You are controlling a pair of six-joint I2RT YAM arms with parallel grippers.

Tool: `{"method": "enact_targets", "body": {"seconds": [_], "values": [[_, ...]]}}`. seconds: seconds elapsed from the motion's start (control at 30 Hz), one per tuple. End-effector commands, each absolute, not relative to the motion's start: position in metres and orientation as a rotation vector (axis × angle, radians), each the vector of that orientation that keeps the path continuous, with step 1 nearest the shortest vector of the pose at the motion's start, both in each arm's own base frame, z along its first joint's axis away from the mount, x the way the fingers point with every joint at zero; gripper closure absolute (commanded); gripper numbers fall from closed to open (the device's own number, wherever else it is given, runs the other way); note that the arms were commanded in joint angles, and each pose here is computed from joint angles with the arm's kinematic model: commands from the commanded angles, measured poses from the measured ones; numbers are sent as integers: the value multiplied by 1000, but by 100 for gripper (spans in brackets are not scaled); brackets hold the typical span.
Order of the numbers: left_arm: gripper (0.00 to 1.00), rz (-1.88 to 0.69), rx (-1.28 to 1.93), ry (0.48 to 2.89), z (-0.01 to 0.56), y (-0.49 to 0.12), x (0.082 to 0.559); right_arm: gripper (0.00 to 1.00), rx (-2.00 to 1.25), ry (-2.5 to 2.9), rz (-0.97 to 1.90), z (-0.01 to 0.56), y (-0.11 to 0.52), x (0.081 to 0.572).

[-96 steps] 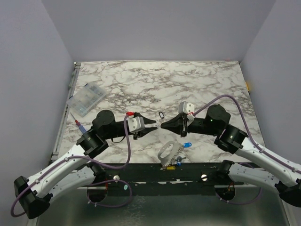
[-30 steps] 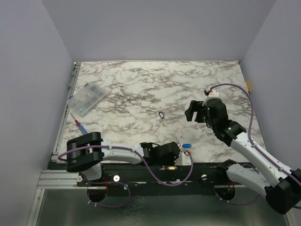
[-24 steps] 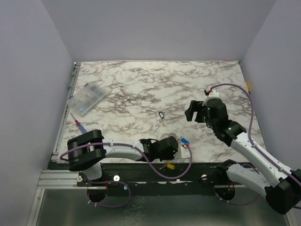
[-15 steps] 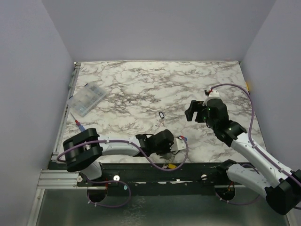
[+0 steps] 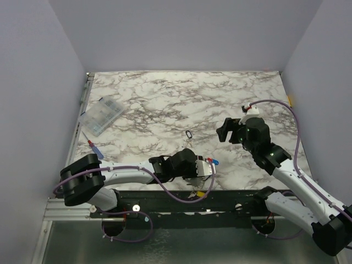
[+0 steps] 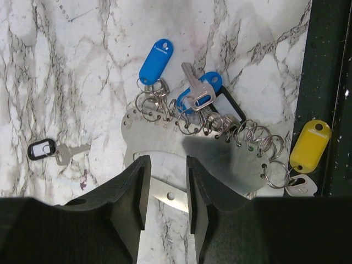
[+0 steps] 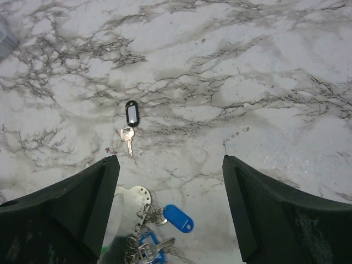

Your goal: Put the keys on the keyring

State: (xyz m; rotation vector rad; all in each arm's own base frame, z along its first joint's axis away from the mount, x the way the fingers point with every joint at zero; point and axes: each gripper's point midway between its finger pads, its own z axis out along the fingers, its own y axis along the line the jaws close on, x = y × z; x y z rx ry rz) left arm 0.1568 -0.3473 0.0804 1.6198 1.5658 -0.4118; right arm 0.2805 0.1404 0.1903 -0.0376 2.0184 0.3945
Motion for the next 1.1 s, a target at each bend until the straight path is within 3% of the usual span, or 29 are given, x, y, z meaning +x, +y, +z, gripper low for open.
{"method": "enact_targets", "body": {"seconds": [0.0, 0.57, 1.07], "values": [[63, -489, 1618, 1499, 80, -364, 156, 15, -49, 1994, 416, 193, 142, 279], [58, -606, 1758, 1592, 58, -371, 154, 15, -59, 1988, 445, 194, 145, 276], [56, -464, 1562, 1971, 6, -328, 157, 15, -77, 2008, 467, 189, 152, 280]]}}
